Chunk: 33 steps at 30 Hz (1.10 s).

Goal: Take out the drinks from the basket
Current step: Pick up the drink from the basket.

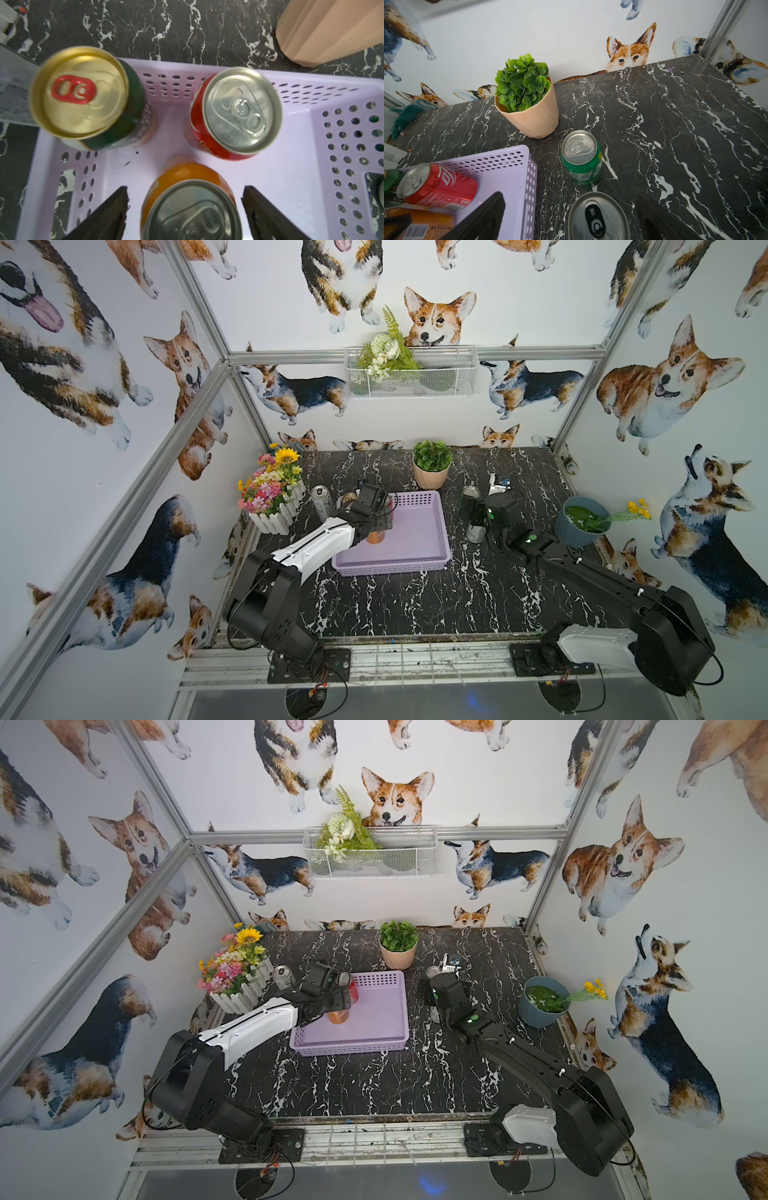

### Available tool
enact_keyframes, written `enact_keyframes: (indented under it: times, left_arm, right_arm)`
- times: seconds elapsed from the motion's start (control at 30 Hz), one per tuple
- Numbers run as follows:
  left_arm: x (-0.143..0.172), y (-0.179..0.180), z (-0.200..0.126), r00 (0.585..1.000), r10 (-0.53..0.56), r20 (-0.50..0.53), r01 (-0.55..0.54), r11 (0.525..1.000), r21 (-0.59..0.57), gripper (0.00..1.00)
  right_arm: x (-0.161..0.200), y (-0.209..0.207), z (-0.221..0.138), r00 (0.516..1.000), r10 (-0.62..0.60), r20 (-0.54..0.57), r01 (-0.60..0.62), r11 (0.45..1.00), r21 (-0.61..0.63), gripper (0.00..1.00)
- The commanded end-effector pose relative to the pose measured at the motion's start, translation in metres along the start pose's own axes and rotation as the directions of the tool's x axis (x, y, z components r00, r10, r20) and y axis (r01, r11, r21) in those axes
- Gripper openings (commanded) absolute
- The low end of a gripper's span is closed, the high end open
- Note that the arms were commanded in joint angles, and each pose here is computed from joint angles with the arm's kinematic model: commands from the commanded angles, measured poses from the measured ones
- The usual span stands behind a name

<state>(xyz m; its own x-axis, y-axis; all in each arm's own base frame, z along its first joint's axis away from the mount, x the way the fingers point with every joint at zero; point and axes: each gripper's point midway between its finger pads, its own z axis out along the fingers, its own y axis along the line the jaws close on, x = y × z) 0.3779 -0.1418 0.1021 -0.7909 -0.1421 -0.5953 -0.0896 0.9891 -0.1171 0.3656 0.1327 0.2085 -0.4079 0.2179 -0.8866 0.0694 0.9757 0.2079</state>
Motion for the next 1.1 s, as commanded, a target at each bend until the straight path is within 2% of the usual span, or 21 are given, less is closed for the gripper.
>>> enact_keyframes:
  times: [0.0,0.17,0.27,0.47,0.57,0.67,0.7,0.9,1.07]
  left_arm:
    - [-0.004,-0.001,0.007,1.000,-0.009,0.015,0.009,1.000,-0.011,0.88]
    - [-0.005,0.001,0.018,1.000,0.001,0.022,0.000,0.999,-0.040,0.82]
    - [0.006,0.006,0.032,1.000,0.009,-0.018,-0.010,0.997,-0.073,0.73]
    - [0.009,0.007,0.032,1.000,0.005,-0.025,-0.007,0.997,-0.076,0.52]
    - [0.007,0.005,0.028,1.000,0.002,-0.020,-0.003,0.998,-0.063,0.33]
    - [0.002,0.000,0.021,1.000,0.000,-0.004,0.000,0.999,-0.044,0.05]
    - [0.001,-0.002,0.020,1.000,0.000,-0.003,0.000,0.999,-0.039,0.00]
    - [-0.030,-0.030,-0.018,0.996,-0.003,0.089,-0.004,0.997,0.079,0.00]
    - [-0.050,-0.075,-0.058,0.988,0.042,0.147,-0.072,0.976,0.204,0.00]
  right_arm:
    - [-0.007,0.003,0.000,1.000,0.010,0.021,-0.010,1.000,-0.010,0.99]
    - [-0.005,0.001,-0.001,1.000,0.010,0.022,-0.010,1.000,-0.003,0.99]
    - [-0.004,0.000,-0.001,1.000,0.007,0.021,-0.007,1.000,-0.001,0.99]
    - [-0.002,-0.002,0.000,1.000,0.006,0.022,-0.006,1.000,0.007,0.99]
    - [-0.002,-0.001,0.001,1.000,0.007,0.021,-0.008,1.000,0.006,0.99]
    - [-0.002,-0.001,0.001,1.000,0.011,0.021,-0.011,1.000,0.004,0.99]
    - [-0.003,-0.001,0.001,1.000,0.011,0.022,-0.011,1.000,0.003,0.99]
    - [-0.004,-0.002,0.000,0.999,0.016,0.028,-0.016,1.000,0.013,0.99]
    - [-0.010,-0.012,-0.003,0.998,0.020,0.055,-0.023,0.998,0.052,0.99]
